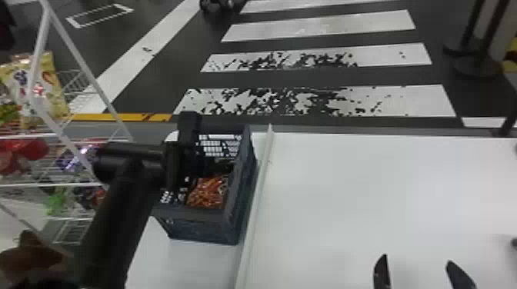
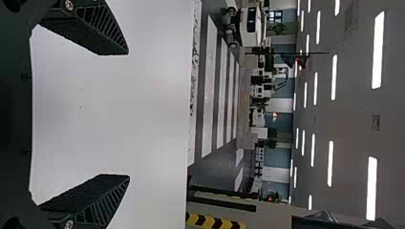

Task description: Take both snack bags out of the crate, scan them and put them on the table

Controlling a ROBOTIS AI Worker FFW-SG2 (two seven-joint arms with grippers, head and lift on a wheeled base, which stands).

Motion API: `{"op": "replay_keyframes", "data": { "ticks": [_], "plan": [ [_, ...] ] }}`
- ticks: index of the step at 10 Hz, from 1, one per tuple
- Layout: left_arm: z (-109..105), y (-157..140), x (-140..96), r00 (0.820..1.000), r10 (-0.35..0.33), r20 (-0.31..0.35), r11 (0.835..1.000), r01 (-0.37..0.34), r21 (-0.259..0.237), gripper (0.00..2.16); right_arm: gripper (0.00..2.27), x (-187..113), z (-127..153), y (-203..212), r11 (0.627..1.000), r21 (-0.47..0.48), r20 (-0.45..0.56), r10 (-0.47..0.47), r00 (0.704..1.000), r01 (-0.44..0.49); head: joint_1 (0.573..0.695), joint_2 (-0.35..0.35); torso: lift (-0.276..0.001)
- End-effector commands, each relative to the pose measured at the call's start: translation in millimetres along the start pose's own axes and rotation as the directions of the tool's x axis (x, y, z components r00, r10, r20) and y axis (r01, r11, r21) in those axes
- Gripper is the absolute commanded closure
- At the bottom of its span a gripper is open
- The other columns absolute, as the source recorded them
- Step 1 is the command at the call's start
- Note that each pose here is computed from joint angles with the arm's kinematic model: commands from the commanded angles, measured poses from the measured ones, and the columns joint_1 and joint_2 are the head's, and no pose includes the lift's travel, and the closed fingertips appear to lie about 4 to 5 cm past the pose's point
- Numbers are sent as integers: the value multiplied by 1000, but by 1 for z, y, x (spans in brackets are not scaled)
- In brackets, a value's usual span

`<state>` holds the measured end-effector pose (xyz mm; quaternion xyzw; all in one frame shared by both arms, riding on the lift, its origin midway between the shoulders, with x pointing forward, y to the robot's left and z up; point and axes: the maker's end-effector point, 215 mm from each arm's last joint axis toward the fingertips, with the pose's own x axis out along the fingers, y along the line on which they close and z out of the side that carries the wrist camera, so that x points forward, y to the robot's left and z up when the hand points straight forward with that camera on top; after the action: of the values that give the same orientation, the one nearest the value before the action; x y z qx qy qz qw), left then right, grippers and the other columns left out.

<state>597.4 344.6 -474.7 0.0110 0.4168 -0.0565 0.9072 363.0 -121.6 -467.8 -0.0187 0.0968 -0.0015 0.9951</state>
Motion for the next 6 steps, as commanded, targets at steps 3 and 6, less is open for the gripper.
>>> {"op": "replay_keyframes", "data": {
  "ticks": [3,6],
  "plan": [
    [-19,1,18,999,23,-30,999,-22,27,76,66,-2,-1,2,1000,2,-3,3,1000,-3,695,253,-92],
    [-34,2,27,998,32,-48,999,-30,38,76,66,-2,-2,3,1000,2,-5,6,1000,-6,695,257,-92]
  ]
}}
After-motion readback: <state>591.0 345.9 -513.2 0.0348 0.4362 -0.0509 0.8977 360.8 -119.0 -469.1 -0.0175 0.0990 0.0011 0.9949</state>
